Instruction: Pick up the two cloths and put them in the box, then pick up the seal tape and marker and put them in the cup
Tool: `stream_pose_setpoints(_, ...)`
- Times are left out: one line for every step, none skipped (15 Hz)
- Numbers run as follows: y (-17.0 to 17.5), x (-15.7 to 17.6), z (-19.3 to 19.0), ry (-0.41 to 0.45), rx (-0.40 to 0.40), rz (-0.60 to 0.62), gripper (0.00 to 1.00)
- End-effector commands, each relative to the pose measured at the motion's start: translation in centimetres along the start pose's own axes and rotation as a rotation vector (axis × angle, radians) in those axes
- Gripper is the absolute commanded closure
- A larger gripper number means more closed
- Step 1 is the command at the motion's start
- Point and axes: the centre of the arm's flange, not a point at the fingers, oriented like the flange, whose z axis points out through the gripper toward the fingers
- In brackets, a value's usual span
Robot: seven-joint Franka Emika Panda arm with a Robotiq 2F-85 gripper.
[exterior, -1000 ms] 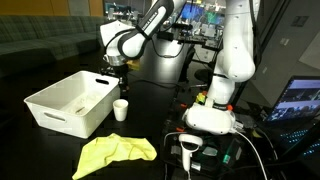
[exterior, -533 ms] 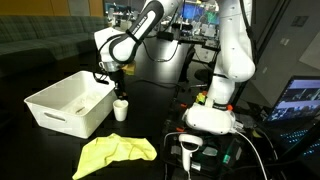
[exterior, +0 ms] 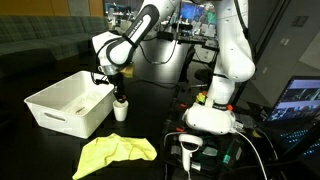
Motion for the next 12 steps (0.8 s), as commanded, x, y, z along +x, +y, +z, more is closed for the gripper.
stream_pose_setpoints(0.1, 1.18, -0.5, -0.003, 0.017, -0.003, 0.75)
stream_pose_setpoints(0.14, 1.19, -0.48, -0.003, 0.015, 0.0, 0.75)
stream_pose_setpoints(0.18, 1.2, -0.42, 0.0, 0.013, 0.003, 0.75)
stream_pose_setpoints(0.25, 1.15, -0.4, 0.001, 0.014, 0.008, 0.75)
stream_pose_setpoints(0.31, 1.11, -0.38, 0.004, 0.013, 0.011, 0.75)
stream_pose_setpoints(0.4, 1.05, -0.37, 0.006, 0.013, 0.017, 0.75)
stream_pose_setpoints(0.47, 1.01, -0.38, 0.008, 0.013, 0.022, 0.53)
stream_pose_setpoints(0.56, 0.93, -0.4, 0.009, 0.011, 0.024, 0.25)
stream_pose_setpoints(0.63, 0.86, -0.41, 0.011, 0.01, 0.028, 0.24)
stream_pose_setpoints(0.71, 0.79, -0.42, 0.013, 0.008, 0.032, 0.19)
stream_pose_setpoints(0.78, 0.68, -0.46, 0.015, 0.006, 0.034, 0.11)
stream_pose_setpoints(0.87, 0.58, -0.5, 0.019, 0.006, 0.036, 0.04)
